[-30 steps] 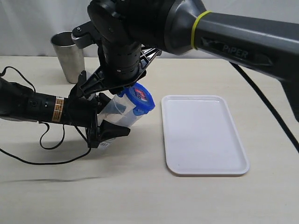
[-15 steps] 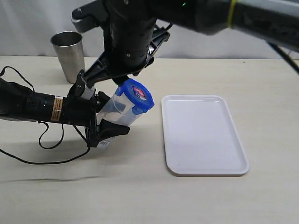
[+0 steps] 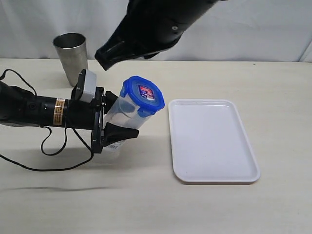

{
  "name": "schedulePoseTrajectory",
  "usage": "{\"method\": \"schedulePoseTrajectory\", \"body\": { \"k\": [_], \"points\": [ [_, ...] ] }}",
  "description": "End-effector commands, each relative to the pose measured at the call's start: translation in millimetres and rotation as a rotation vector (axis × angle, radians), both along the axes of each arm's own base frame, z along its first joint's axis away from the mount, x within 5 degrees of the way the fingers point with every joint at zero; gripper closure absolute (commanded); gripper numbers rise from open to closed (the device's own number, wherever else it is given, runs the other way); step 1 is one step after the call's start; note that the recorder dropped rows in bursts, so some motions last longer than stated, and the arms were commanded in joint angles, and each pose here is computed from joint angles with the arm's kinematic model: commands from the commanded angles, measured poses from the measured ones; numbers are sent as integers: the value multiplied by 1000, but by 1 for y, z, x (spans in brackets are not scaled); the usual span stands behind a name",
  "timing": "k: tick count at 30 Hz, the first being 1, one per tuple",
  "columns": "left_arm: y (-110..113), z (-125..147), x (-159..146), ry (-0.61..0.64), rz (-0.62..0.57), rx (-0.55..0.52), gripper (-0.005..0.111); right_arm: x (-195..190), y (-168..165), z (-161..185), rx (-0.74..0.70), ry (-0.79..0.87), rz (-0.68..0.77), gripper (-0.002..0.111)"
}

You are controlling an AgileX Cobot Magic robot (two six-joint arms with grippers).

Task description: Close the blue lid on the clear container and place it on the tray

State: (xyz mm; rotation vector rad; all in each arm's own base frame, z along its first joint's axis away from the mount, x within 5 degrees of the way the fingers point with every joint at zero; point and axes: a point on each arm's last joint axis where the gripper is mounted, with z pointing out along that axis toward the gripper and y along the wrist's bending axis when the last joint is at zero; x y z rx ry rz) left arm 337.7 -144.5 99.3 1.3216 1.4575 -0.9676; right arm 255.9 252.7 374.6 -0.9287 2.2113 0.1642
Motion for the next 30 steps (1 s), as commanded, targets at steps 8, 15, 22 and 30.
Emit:
{"method": "schedulePoseTrajectory", "body": {
  "k": [8, 15, 22, 30],
  "points": [
    [-1, 8, 3, -22, 26, -57, 107, 47, -102, -130, 183, 125, -368, 104],
    [-1, 9, 5, -25, 39, -65, 107, 51, -76, -149, 320, 200, -190, 104],
    [-1, 9, 4, -25, 38, -64, 107, 34, -64, -128, 423, 223, 21, 104],
    [-1, 9, 4, -25, 36, -63, 107, 19, -68, -95, 448, 126, 115, 104]
  ]
}}
